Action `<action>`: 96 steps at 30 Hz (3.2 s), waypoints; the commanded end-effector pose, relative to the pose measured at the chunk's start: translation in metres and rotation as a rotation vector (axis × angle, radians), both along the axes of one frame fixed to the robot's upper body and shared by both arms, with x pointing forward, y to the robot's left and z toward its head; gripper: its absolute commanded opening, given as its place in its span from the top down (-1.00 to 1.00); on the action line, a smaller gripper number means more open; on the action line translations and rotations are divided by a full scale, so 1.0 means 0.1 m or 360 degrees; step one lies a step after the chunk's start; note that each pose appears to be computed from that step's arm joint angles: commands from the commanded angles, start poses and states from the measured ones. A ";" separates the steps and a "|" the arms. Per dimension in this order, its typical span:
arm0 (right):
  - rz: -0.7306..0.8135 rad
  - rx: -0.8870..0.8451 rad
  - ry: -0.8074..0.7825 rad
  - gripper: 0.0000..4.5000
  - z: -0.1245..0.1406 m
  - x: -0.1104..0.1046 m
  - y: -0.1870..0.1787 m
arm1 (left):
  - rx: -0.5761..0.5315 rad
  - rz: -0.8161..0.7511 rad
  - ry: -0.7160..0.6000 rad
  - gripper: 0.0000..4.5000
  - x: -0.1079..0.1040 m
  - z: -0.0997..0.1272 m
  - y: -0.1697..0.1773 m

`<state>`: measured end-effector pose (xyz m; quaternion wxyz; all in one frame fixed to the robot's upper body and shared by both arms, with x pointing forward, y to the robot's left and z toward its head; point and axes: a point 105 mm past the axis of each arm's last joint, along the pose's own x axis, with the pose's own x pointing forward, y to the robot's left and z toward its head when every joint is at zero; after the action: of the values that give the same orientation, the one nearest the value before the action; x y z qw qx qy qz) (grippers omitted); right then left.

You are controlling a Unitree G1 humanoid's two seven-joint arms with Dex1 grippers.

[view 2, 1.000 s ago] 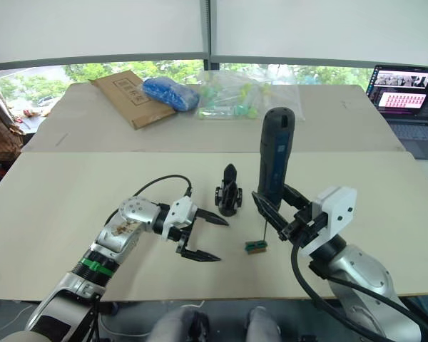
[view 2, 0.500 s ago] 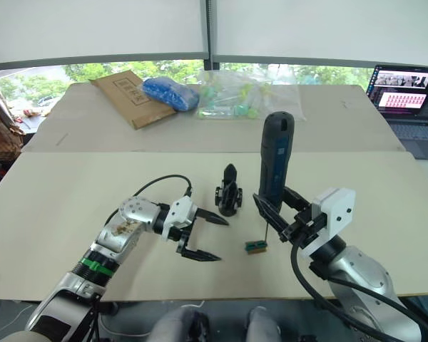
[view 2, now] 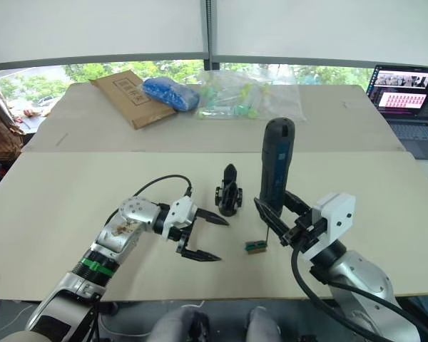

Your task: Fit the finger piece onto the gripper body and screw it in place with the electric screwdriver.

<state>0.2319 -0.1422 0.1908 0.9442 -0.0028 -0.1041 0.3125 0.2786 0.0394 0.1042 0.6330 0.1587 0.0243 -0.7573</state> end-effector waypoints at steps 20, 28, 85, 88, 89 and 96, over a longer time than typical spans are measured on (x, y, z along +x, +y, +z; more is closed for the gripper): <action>0.0015 0.0002 -0.0174 0.15 0.27 -0.02 0.01 | -0.0034 -0.0021 -0.0058 -1.00 0.01 0.09 -0.04; 0.0021 -0.0002 -0.0166 0.15 0.26 -0.01 0.01 | -0.0033 -0.0019 -0.0060 -1.00 0.02 0.09 -0.04; 0.0018 -0.0026 -0.0135 0.15 0.25 0.02 0.06 | -0.0023 0.0001 -0.0023 -1.00 0.01 0.01 -0.11; 0.0017 -0.0031 -0.0103 0.15 0.17 0.00 0.07 | -0.0024 0.0002 -0.0025 -1.00 0.02 0.01 -0.11; 0.0016 -0.0032 -0.0094 0.15 0.14 -0.01 0.08 | -0.0024 0.0003 -0.0026 -1.00 0.02 0.01 -0.11; 0.0009 -0.0027 -0.0102 0.15 0.08 -0.02 0.06 | -0.0029 0.0000 -0.0028 -1.00 0.03 0.03 -0.11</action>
<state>0.2359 -0.1384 0.1811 0.9471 -0.0090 -0.0855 0.3092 0.2804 0.0315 0.0958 0.6379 0.1522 0.0350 -0.7541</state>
